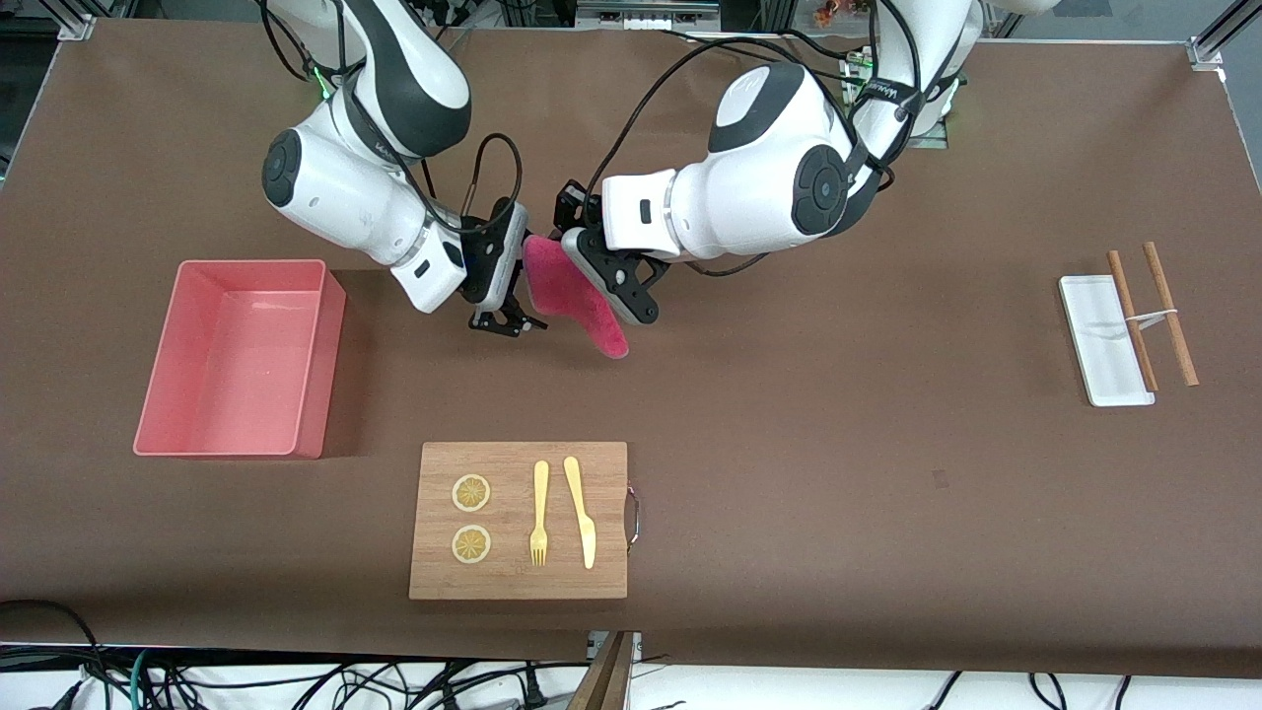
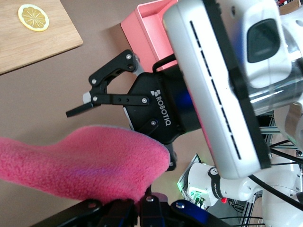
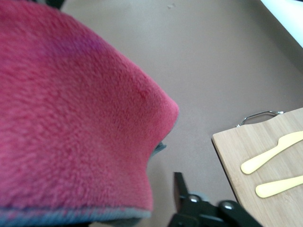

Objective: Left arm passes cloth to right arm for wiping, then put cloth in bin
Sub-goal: 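Pull the cloth away with the right gripper while the left gripper withdraws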

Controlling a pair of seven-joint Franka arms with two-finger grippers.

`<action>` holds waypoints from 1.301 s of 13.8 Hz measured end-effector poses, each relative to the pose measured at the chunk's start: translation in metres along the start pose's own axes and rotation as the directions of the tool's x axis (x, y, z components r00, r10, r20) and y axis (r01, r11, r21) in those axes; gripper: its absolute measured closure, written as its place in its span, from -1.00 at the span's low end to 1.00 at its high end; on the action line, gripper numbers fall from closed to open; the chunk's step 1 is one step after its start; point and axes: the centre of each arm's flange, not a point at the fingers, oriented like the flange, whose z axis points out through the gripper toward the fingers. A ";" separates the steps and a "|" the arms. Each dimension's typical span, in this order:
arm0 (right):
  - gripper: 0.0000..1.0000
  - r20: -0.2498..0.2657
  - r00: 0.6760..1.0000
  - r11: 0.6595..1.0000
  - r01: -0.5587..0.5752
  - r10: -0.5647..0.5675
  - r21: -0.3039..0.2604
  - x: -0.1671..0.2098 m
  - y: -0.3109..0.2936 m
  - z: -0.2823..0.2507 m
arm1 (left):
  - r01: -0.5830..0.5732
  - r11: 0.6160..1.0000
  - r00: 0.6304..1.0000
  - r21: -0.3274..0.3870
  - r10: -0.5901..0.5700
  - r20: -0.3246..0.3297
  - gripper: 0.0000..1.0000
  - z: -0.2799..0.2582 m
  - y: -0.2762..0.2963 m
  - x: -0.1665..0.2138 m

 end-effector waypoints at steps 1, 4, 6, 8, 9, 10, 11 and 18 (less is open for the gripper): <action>0.10 0.000 1.000 1.000 -0.005 0.005 0.001 -0.001 0.000 0.000 | 0.000 1.000 1.000 0.000 0.000 0.000 0.95 0.000 0.000 0.000; 0.78 -0.004 0.999 0.999 -0.036 0.036 -0.006 -0.002 0.004 -0.003 | 0.000 1.000 1.000 0.000 0.000 0.000 0.95 0.000 0.000 0.000; 0.93 -0.002 0.999 0.999 -0.052 0.052 -0.006 -0.007 0.010 -0.009 | 0.000 1.000 1.000 0.000 0.000 0.000 0.87 0.000 0.000 0.000; 0.93 0.009 0.997 0.997 -0.076 0.076 0.016 -0.016 0.020 -0.022 | -0.013 1.000 1.000 0.027 0.013 0.003 0.49 -0.001 -0.002 0.000; 0.93 0.018 0.995 0.994 -0.100 0.099 0.037 -0.023 0.026 -0.030 | -0.031 0.998 0.999 0.059 0.030 0.014 0.26 -0.003 -0.003 -0.001; 0.93 0.029 0.991 0.990 -0.132 0.130 0.055 -0.031 0.034 -0.040 | -0.053 0.994 0.998 0.098 0.050 0.035 0.08 -0.008 -0.003 -0.003; 0.93 0.042 0.986 0.985 -0.161 0.159 0.060 -0.041 0.042 -0.050 | -0.081 0.985 0.995 0.151 0.071 0.070 -0.10 -0.016 -0.005 -0.007; 0.93 0.304 0.816 0.869 -0.482 0.492 -0.112 -0.085 0.056 -0.079 | -0.141 0.810 0.972 0.569 0.006 0.233 -1.00 -0.160 -0.067 -0.034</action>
